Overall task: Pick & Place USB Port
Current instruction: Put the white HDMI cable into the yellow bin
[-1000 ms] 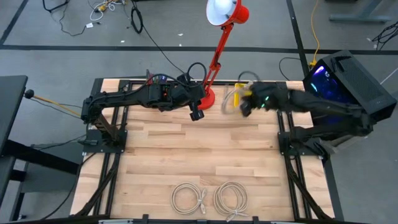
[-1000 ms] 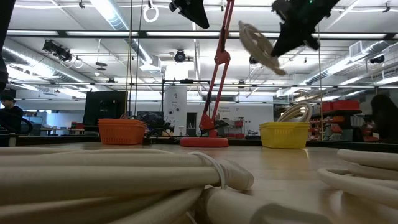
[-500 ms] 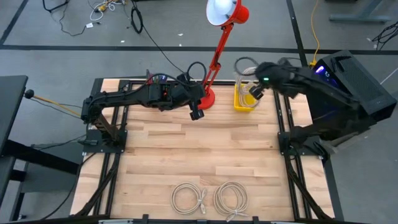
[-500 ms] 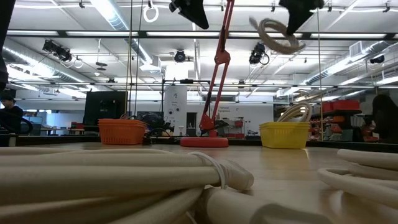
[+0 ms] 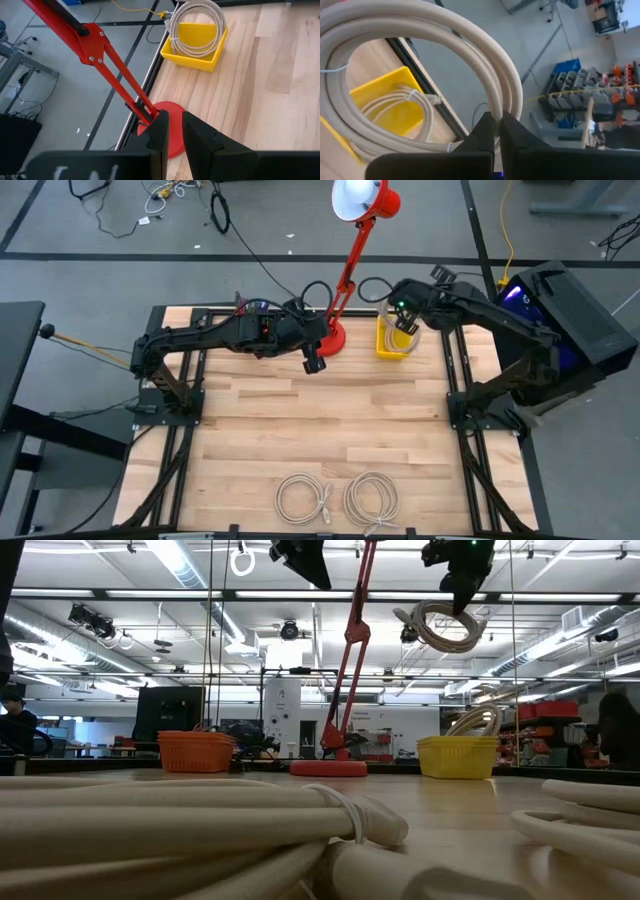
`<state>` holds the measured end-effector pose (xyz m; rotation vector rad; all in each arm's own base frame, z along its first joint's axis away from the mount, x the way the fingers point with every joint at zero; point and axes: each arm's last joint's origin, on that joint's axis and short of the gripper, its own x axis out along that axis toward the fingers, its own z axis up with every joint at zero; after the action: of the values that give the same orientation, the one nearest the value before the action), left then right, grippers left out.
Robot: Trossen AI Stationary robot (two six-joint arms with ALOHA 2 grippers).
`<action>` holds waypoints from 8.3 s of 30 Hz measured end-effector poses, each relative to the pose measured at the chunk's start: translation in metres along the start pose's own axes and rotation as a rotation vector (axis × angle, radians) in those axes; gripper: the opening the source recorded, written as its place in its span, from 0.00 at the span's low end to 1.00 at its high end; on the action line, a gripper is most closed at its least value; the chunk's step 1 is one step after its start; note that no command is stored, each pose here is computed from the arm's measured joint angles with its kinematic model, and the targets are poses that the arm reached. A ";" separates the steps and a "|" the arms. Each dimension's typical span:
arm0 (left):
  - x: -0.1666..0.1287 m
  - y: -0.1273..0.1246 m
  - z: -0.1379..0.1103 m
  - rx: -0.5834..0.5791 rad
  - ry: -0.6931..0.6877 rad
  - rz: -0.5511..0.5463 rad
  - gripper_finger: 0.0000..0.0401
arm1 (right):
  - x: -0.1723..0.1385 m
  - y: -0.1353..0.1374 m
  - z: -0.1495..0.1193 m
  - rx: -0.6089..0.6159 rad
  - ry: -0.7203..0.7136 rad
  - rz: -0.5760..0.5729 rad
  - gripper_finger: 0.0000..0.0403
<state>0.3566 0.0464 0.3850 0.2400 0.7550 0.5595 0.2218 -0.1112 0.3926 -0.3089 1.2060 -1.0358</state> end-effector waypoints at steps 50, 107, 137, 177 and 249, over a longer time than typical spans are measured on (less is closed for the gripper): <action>-0.001 -0.001 0.003 -0.031 -0.025 -0.012 0.14 | 0.089 -0.011 -0.065 0.168 0.602 0.329 0.00; 0.000 -0.001 0.003 -0.032 -0.027 -0.012 0.14 | 0.112 -0.017 -0.045 0.403 0.402 0.330 0.07; 0.001 0.002 0.003 -0.025 -0.024 -0.006 0.14 | 0.113 -0.019 -0.043 0.369 0.378 0.267 0.32; -0.031 0.020 -0.019 0.051 0.129 -0.053 0.14 | -0.048 0.254 -0.135 0.270 0.430 1.103 0.30; -0.030 0.018 -0.012 0.024 0.057 -0.101 0.14 | -0.027 0.041 -0.147 0.707 0.119 0.636 0.00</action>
<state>0.3231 0.0446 0.4009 0.2076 0.8244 0.4629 0.1138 -0.0230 0.3247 0.6581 0.8736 -0.8484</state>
